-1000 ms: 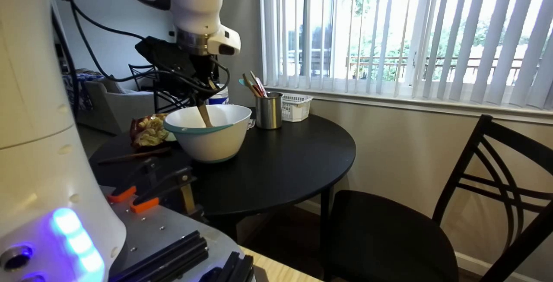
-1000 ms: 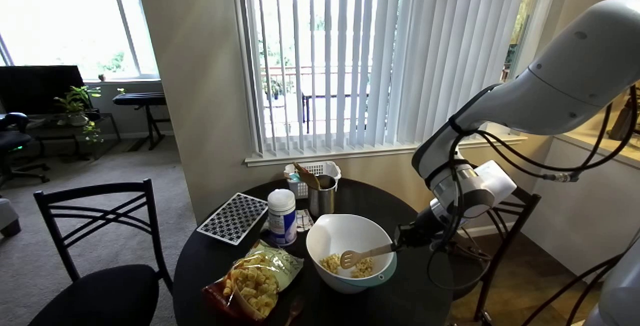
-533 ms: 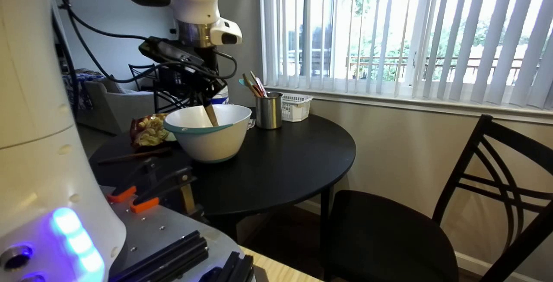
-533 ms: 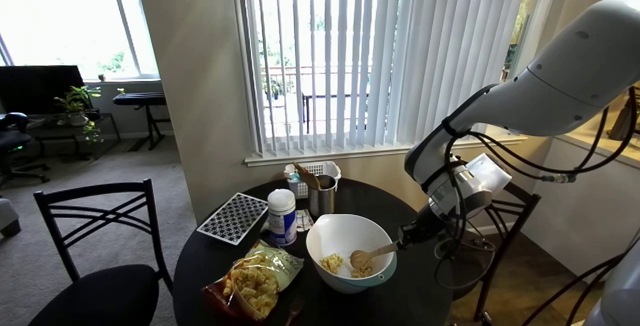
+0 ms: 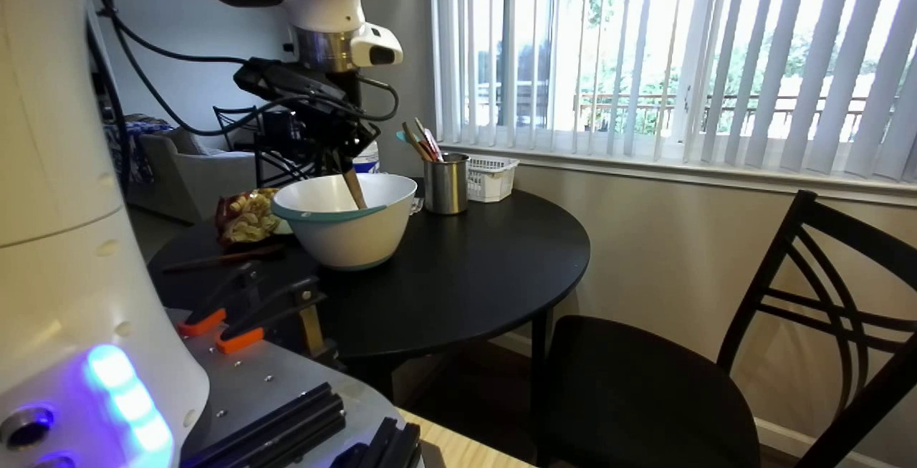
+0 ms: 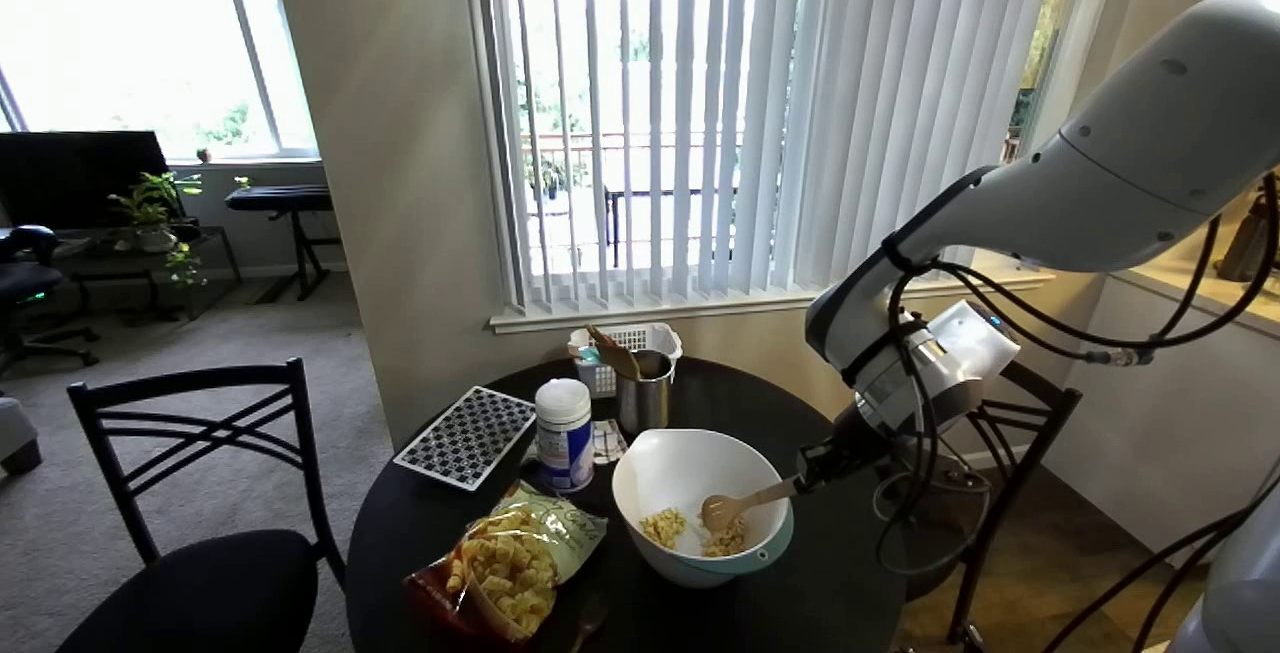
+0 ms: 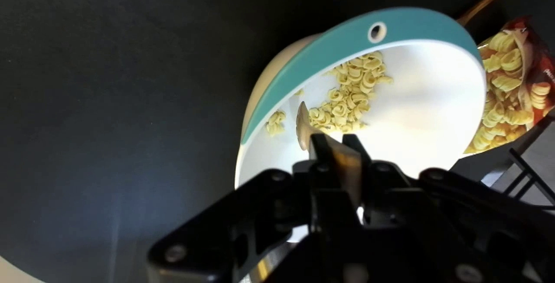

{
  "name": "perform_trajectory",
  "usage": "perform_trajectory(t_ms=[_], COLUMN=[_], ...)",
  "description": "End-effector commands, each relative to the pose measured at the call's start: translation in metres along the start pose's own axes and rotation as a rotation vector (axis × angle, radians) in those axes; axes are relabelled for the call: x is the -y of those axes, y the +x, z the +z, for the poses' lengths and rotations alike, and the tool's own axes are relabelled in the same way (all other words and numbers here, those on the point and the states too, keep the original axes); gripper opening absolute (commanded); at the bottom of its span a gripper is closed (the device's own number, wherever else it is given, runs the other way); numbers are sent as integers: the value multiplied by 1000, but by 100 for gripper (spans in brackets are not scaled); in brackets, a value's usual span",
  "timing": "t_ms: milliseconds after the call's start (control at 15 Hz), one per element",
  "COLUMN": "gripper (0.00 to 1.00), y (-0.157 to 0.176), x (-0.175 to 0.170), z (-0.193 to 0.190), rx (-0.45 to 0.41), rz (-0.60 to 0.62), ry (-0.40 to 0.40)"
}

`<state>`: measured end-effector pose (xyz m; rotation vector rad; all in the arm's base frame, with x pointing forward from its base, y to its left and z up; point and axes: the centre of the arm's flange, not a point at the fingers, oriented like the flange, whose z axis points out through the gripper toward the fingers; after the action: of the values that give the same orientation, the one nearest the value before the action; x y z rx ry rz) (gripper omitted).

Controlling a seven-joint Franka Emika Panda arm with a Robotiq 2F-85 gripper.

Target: Mix the substance in the white bowl with the wooden spoon in the white bowl

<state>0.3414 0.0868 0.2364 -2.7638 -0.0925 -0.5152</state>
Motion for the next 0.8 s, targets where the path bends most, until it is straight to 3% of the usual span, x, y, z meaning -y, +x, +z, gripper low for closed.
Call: perform_trajectory(t_ms=[0, 533, 600, 733], gripper=[3, 3, 11, 11], y=[2, 4, 9, 9], x=[8, 18, 15, 16], z=[-27, -28, -8, -7], rx=[-29, -21, -25, -21], rz=[-14, 8, -9, -6], ry=[19, 135, 102, 119])
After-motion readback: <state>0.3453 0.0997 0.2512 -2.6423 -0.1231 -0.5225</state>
